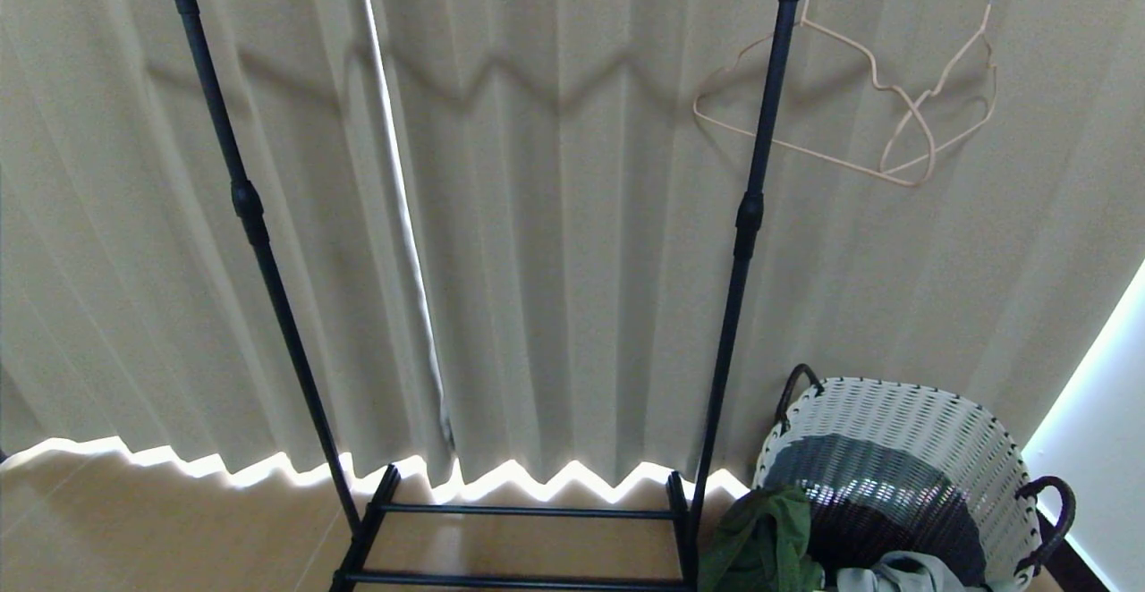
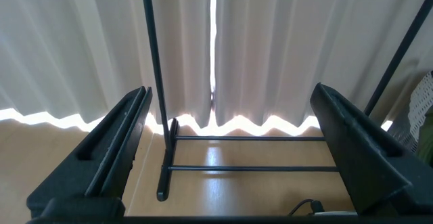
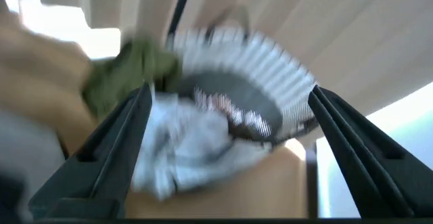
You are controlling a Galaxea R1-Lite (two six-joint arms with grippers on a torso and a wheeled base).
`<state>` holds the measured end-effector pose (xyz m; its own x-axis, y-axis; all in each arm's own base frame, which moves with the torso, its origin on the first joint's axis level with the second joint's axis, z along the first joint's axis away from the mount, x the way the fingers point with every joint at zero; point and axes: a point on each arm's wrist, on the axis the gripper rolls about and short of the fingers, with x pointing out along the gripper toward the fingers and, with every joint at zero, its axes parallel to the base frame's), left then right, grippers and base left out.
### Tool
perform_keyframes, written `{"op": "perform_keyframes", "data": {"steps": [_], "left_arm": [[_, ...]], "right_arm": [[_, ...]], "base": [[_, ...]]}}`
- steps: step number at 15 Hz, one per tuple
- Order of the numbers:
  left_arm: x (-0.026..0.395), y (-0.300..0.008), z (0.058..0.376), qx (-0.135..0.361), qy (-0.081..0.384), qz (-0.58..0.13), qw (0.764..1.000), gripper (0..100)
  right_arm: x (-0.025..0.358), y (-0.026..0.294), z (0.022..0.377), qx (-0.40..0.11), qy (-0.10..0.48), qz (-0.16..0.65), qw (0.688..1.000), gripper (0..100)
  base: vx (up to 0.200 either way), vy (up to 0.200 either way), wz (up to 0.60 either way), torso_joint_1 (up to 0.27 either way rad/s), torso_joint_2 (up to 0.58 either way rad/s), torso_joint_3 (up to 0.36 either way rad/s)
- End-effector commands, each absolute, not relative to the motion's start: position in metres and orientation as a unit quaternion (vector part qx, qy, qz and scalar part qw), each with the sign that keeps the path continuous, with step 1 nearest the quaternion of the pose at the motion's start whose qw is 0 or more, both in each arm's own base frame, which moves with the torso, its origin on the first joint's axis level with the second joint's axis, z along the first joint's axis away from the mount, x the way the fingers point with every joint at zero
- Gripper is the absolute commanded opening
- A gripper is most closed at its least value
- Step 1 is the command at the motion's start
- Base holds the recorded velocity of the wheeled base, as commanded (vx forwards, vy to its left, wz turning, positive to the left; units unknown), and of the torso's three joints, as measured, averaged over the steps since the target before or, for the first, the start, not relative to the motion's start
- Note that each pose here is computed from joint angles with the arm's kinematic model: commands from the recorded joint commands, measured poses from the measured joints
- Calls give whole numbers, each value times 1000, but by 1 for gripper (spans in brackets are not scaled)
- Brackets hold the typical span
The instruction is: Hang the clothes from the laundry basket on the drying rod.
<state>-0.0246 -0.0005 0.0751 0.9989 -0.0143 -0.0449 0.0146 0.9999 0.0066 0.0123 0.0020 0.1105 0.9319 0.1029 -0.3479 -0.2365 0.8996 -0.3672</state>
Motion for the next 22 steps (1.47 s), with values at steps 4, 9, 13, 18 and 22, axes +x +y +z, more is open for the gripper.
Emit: {"op": "perform_keyframes", "data": {"steps": [4, 9, 13, 18, 22], "left_arm": [[-24, 0, 75, 3, 23, -6, 1000, 100], [-24, 0, 75, 3, 23, -6, 1000, 100], [-25, 0, 76, 1, 22, -5, 1000, 100], [-25, 0, 76, 1, 22, -5, 1000, 100], [-25, 0, 76, 1, 22, -5, 1000, 100]], "right_arm": [[104, 4, 90, -352, 389, 178, 832, 100], [133, 5, 49, -342, 501, 231, 761, 100], [150, 6, 28, -358, 506, 249, 744, 100], [161, 6, 16, -356, 511, 248, 742, 100], [174, -4, 8, -356, 512, 209, 753, 100]], "base": [[0, 0, 0, 0, 0, 0], [0, 0, 0, 0, 0, 0], [0, 0, 0, 0, 0, 0], [0, 0, 0, 0, 0, 0], [0, 0, 0, 0, 0, 0]]}}
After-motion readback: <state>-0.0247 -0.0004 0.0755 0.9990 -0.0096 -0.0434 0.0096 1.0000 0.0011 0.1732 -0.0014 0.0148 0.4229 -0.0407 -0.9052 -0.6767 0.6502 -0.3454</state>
